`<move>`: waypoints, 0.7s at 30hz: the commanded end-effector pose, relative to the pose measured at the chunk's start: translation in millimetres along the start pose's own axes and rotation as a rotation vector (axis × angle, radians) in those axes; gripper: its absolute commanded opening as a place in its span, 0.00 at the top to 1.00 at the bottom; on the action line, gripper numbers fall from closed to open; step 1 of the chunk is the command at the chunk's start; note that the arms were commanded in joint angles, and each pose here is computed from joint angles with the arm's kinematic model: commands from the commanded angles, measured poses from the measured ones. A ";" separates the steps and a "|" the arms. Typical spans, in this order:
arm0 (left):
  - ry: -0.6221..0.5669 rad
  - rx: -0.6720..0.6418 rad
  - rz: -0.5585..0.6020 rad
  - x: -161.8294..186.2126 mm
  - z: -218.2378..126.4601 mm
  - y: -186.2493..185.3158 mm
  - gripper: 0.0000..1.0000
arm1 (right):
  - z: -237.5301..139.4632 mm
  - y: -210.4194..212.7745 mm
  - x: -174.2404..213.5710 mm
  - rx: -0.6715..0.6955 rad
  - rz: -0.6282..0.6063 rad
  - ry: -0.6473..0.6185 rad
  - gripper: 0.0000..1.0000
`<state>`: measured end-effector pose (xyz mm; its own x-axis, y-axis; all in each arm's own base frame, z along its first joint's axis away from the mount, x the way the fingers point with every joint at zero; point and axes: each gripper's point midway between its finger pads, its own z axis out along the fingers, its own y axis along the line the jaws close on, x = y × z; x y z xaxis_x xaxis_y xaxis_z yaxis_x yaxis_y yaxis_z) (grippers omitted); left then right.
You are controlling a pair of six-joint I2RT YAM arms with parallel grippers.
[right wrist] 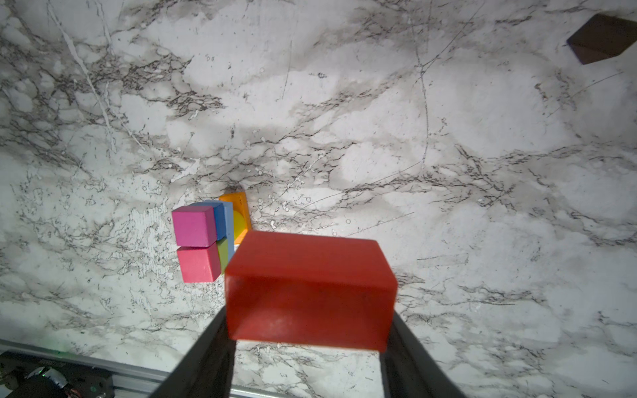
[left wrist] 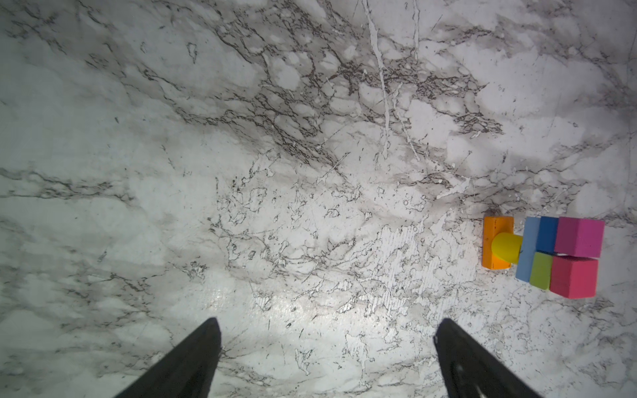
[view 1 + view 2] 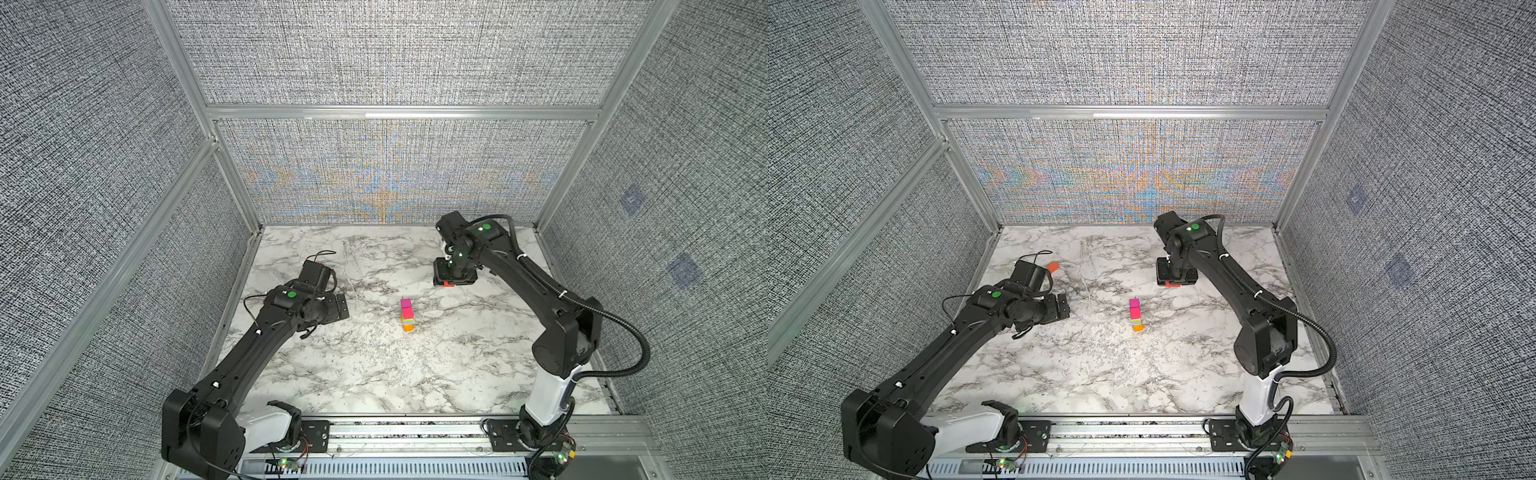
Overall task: Build the wood block tower
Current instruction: 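Lift the red block with the right gripper and carry it toward the stack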
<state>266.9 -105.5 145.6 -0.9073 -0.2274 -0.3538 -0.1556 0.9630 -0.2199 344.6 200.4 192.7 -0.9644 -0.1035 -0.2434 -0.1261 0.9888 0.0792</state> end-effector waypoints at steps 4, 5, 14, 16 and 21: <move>-0.018 0.041 -0.028 -0.7 6.8 -5.3 0.01 | 3.0 19.6 19.6 0.014 -0.016 0.025 0.50; -0.020 0.050 -0.028 -0.4 8.5 -6.4 0.01 | 5.0 22.5 22.5 0.015 -0.015 0.027 0.50; -0.016 0.068 -0.054 -0.5 25.9 -10.1 0.01 | 13.7 46.1 31.6 0.005 0.005 -0.012 0.50; -0.022 0.080 -0.062 -0.1 28.7 -11.2 0.01 | 15.0 49.2 32.8 0.002 0.011 -0.015 0.50; -0.034 0.096 -0.091 2.1 35.0 -10.9 0.01 | 18.5 56.3 35.6 0.003 0.012 -0.014 0.50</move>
<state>273.4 -117.3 111.7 -0.8948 -0.2947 -0.3355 -0.1953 0.9339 -0.2993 306.0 251.4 170.6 -0.9630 -0.1130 -0.2445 -0.1355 0.9878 0.0771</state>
